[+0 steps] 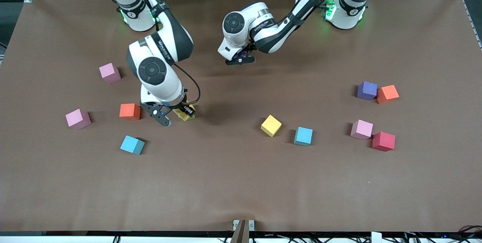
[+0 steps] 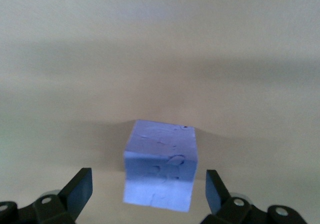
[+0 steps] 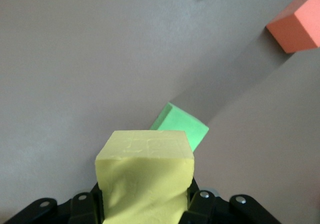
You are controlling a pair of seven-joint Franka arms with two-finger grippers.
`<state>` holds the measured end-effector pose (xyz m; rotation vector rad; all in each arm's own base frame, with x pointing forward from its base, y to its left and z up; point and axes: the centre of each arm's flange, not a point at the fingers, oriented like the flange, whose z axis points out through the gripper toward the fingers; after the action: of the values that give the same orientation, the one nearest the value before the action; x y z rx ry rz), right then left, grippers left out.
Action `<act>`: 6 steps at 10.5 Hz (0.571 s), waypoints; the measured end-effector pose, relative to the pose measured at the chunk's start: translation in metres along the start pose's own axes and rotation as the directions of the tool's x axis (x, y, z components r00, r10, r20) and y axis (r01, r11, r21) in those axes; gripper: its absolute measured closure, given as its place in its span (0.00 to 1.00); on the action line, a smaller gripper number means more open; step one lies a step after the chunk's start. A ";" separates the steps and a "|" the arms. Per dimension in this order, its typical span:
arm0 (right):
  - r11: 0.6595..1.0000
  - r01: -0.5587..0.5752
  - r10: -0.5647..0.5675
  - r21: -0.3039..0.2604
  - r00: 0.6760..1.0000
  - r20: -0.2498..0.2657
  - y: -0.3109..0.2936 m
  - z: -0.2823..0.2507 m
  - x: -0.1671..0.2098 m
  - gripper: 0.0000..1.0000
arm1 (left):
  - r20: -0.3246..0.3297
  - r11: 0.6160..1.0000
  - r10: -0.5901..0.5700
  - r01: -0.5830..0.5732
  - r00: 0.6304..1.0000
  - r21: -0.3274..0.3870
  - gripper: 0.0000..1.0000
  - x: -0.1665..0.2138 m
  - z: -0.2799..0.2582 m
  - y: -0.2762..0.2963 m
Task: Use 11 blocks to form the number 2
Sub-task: 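Lower the purple cube onto the table with the left gripper and release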
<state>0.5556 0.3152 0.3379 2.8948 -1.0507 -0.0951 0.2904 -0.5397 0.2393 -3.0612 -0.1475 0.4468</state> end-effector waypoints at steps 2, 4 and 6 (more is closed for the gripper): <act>1.000 0.024 -0.024 -0.009 1.000 0.013 0.004 0.000 -0.027 0.41 | -0.028 1.000 -0.025 0.024 0.999 -0.019 0.00 0.012 -0.029 -0.009; 0.996 0.083 -0.083 -0.020 0.996 0.019 0.012 0.000 -0.046 0.41 | -0.051 0.995 -0.086 0.084 0.995 -0.054 0.00 0.045 -0.060 -0.030; 0.985 0.173 -0.173 -0.024 0.985 0.029 0.008 0.003 -0.072 0.41 | -0.050 0.984 -0.166 0.162 0.985 -0.076 0.00 0.092 -0.086 -0.060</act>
<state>0.4949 0.3550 0.3381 2.9627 -0.7928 -0.1552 0.3975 -0.4734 0.2986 -3.0938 -0.4189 0.3530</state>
